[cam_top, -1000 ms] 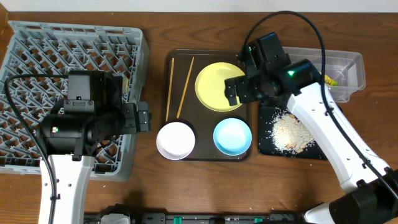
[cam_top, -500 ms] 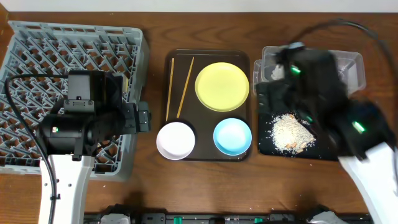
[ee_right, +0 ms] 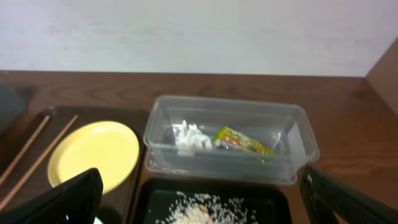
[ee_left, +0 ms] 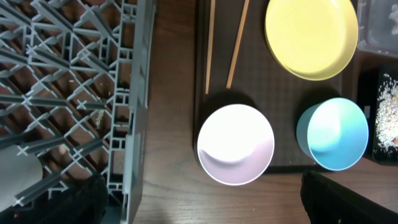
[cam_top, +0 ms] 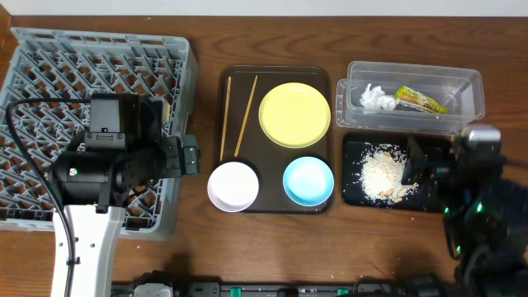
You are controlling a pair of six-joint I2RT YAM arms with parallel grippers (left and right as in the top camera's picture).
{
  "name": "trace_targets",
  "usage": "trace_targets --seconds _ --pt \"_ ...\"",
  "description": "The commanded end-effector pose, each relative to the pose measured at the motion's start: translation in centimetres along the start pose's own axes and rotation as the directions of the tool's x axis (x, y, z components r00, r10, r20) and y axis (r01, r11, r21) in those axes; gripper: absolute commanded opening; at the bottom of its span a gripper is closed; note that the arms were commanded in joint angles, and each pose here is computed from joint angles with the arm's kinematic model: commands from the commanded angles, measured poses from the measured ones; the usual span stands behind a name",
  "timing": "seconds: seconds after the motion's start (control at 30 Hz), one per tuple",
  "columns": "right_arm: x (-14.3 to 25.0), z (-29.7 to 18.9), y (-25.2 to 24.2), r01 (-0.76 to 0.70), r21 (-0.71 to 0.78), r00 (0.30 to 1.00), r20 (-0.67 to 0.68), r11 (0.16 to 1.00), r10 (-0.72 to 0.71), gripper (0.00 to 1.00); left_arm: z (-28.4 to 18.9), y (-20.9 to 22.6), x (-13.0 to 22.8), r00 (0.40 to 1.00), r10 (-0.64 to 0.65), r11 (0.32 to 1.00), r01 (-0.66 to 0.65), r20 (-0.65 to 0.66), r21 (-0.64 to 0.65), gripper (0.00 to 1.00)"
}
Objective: Sort waste into correct bins and load items into the dishwasher
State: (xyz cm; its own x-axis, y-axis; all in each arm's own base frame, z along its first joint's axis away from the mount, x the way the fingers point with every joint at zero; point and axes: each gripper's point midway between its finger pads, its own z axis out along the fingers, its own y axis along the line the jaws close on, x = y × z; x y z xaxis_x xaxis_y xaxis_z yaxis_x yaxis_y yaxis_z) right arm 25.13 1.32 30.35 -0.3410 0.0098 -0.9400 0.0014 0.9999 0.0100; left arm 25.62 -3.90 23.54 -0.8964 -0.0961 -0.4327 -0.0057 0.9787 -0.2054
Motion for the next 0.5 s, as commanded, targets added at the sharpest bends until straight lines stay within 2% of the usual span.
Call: trace_targets --seconds 0.0,0.17,0.37,0.47 --pt "4.8 0.2 -0.6 0.000 0.010 1.000 0.021 1.000 0.000 0.99 -0.2 0.0 -0.3 1.000 0.018 1.000 -0.018 0.011 -0.007 0.99" --pt "8.9 0.7 -0.9 -0.010 0.011 0.996 0.088 1.000 0.009 0.99 -0.2 0.0 -0.3 1.000 0.018 1.000 -0.018 0.011 -0.007 0.99" --pt "11.2 1.5 -1.3 -0.033 0.016 0.978 0.205 0.999 0.029 0.99 -0.2 0.0 -0.3 1.000 0.018 1.000 -0.018 0.011 -0.007 0.99" --pt "12.4 2.6 -1.4 -0.040 0.019 0.977 0.213 0.999 0.035 0.99 -0.2 0.0 -0.3 1.000 0.018 1.000 -0.018 0.011 -0.007 0.99"
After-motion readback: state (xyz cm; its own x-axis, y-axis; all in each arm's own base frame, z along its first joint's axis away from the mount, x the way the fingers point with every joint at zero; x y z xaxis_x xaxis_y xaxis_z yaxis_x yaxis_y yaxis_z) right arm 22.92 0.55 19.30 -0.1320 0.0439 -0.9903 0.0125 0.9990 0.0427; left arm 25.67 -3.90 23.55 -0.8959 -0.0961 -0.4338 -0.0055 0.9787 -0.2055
